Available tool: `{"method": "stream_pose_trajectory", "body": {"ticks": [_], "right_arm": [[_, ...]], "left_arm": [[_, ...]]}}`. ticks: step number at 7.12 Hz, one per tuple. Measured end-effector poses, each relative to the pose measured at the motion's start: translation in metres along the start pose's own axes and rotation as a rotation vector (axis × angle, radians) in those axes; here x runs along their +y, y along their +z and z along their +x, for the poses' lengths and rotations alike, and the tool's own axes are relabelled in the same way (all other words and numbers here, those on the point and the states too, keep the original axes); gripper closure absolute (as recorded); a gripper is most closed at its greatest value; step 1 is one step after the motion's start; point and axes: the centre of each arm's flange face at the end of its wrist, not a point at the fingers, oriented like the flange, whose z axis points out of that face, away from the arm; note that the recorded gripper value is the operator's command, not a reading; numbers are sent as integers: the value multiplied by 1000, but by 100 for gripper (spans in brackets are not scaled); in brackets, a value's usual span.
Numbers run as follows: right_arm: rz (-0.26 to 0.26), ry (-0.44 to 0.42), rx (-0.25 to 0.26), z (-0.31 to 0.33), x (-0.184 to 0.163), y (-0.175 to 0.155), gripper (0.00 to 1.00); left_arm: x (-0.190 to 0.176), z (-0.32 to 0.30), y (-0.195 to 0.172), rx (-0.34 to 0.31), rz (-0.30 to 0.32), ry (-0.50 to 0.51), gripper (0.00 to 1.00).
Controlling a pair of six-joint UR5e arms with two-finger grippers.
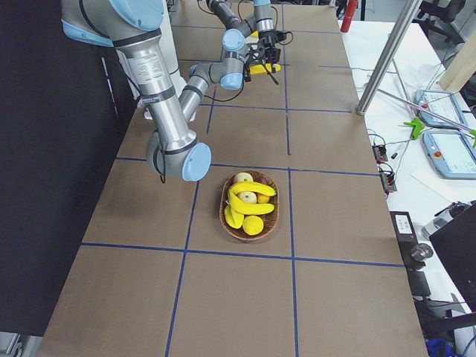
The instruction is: Transfer all bananas from basket to plate
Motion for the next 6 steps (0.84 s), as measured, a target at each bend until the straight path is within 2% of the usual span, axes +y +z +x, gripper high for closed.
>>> {"method": "stream_pose_trajectory", "body": {"ticks": [2,3,4,6], "right_arm": [[-53,84,107,35,-33,-29,0],[-63,111,184,65,-45,-37,0],[-78,106,274,95,-54,-41,0],[-147,36,460,148,-75,-63,0]], "left_arm": [[-38,-33,-18,-36,53,81,100],[-66,-47,-37,-53,94,116,100],[-95,-67,-55,-85,140,160,100],[-149,-130,-85,-225,223,246,100]]}}
